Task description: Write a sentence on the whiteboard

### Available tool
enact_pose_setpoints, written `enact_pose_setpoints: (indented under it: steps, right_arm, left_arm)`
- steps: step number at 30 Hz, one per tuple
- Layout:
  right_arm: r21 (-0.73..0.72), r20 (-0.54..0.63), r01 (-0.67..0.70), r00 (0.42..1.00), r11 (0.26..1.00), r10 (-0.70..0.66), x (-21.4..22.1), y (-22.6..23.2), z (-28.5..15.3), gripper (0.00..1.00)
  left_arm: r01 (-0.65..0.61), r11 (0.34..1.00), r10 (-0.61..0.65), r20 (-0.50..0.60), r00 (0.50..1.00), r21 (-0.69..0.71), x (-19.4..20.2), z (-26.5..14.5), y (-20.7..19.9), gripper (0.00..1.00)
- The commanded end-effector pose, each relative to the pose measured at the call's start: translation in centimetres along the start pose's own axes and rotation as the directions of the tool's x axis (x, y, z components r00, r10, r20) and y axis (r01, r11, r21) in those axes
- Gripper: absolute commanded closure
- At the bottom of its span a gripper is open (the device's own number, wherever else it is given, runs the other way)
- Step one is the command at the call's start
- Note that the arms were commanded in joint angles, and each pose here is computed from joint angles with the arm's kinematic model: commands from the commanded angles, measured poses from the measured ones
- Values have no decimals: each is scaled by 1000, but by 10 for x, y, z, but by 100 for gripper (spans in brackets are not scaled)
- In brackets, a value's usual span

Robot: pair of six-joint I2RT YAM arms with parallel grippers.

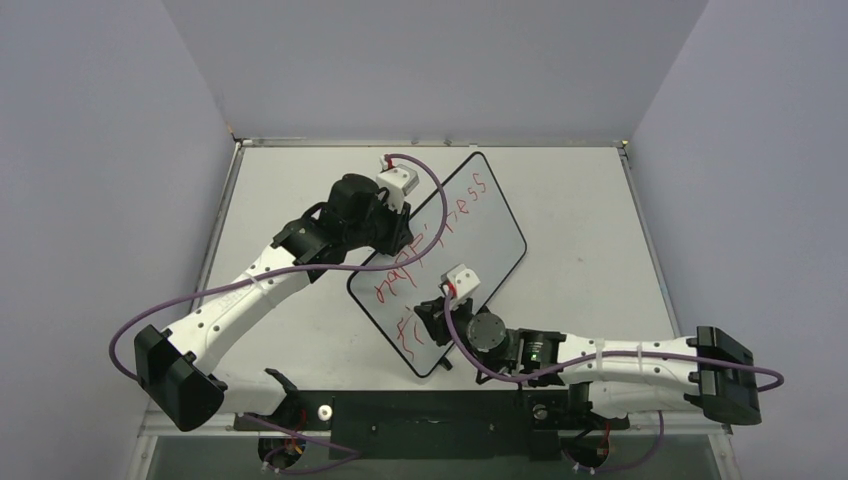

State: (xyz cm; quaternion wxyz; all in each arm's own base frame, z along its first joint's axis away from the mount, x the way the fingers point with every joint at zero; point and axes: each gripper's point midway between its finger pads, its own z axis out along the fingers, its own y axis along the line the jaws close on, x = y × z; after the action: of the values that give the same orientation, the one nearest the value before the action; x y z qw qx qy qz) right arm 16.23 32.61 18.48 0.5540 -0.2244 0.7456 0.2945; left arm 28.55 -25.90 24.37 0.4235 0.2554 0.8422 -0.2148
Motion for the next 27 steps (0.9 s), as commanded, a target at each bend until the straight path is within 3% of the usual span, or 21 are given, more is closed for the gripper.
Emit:
enact_pose_setpoints:
  steps: [1,12,27]
  right_arm:
    - [37,-34,-6,999,999,7,18,-15,-7,100]
    - [29,59,-21,998,999,19,-24,-20,-28,100]
    - [32,15,8,1000,999,-8,-4,-19,-6,100]
  left_arm:
    - [-71,994,78,78,994,-82,-21,-11,16,100]
    - [-70,994,76,77,994,-81,-22,-11,17,100]
    - [-69,995,75,80,994,-77,-22,-12,16,100]
